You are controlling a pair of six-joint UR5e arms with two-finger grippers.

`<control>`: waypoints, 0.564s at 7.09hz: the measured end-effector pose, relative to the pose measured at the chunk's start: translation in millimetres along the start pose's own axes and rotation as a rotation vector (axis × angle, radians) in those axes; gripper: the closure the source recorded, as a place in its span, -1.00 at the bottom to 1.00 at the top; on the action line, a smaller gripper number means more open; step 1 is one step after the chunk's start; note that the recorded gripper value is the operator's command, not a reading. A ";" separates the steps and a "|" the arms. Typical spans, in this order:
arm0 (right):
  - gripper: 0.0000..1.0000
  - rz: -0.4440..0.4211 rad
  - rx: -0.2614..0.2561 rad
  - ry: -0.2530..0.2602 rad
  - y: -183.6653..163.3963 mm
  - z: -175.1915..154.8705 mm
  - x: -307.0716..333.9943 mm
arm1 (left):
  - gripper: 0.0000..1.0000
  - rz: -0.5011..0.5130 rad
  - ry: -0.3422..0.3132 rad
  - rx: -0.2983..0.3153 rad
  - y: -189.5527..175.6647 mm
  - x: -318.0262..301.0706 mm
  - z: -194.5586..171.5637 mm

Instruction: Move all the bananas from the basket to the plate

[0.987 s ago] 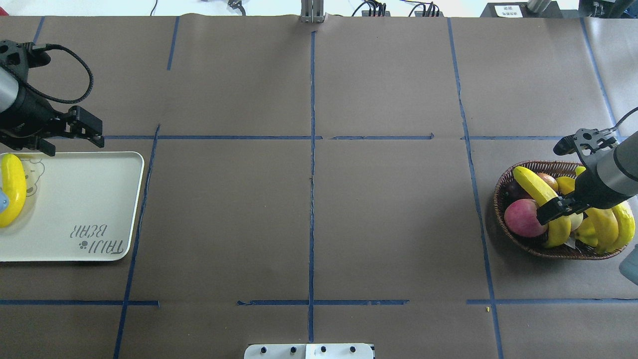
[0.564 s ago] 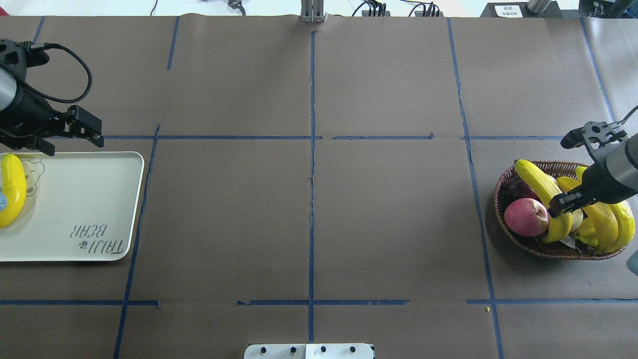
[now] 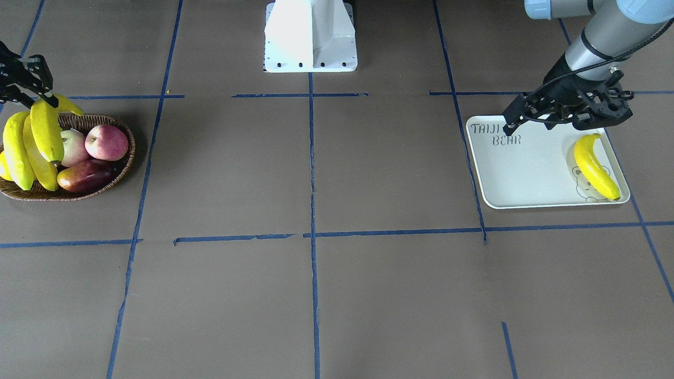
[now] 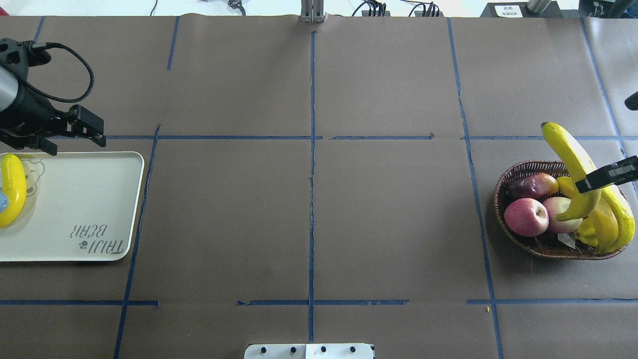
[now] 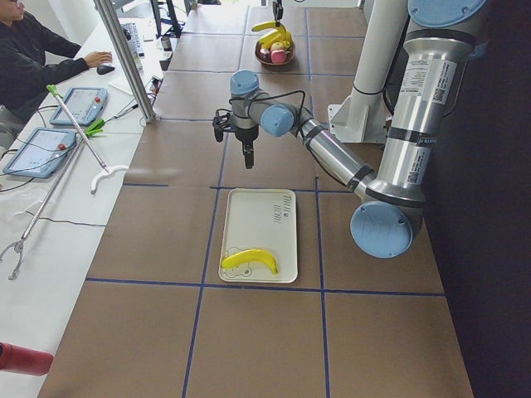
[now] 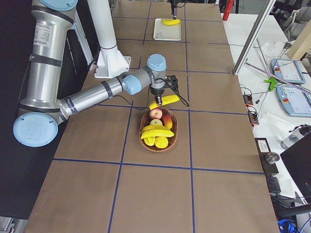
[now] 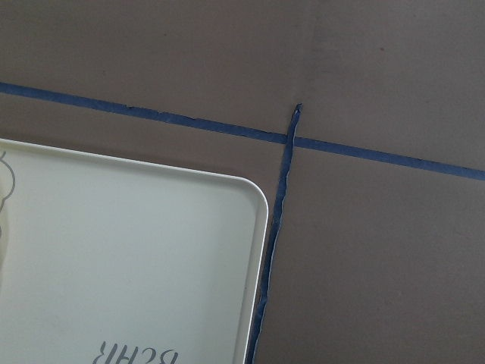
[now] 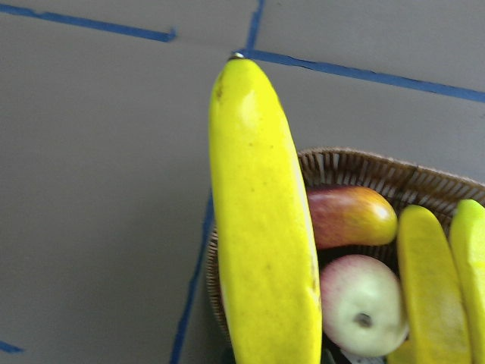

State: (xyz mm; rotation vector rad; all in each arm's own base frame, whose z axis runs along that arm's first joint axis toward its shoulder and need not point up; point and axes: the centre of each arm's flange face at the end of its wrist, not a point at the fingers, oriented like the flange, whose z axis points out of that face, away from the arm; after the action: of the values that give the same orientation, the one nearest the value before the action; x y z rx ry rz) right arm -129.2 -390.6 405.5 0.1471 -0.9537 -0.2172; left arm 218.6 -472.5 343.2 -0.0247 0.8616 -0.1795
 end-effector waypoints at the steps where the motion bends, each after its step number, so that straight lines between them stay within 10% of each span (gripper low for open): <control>1: 1.00 0.008 0.032 -0.061 -21.6 -14.8 -26.3 | -1.00 -0.008 0.026 0.000 3.4 24.3 -1.7; 4: 1.00 0.153 0.114 -0.250 -87.8 -30.2 -162.3 | -1.00 -0.086 0.246 0.023 25.6 117.3 -14.4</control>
State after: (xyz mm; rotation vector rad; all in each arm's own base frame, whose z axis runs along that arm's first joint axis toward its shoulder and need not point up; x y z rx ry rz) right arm -205.7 -434.5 240.6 0.1537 -1.2215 -0.0401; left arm 286.2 -466.1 243.1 -0.0183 1.1047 -0.2768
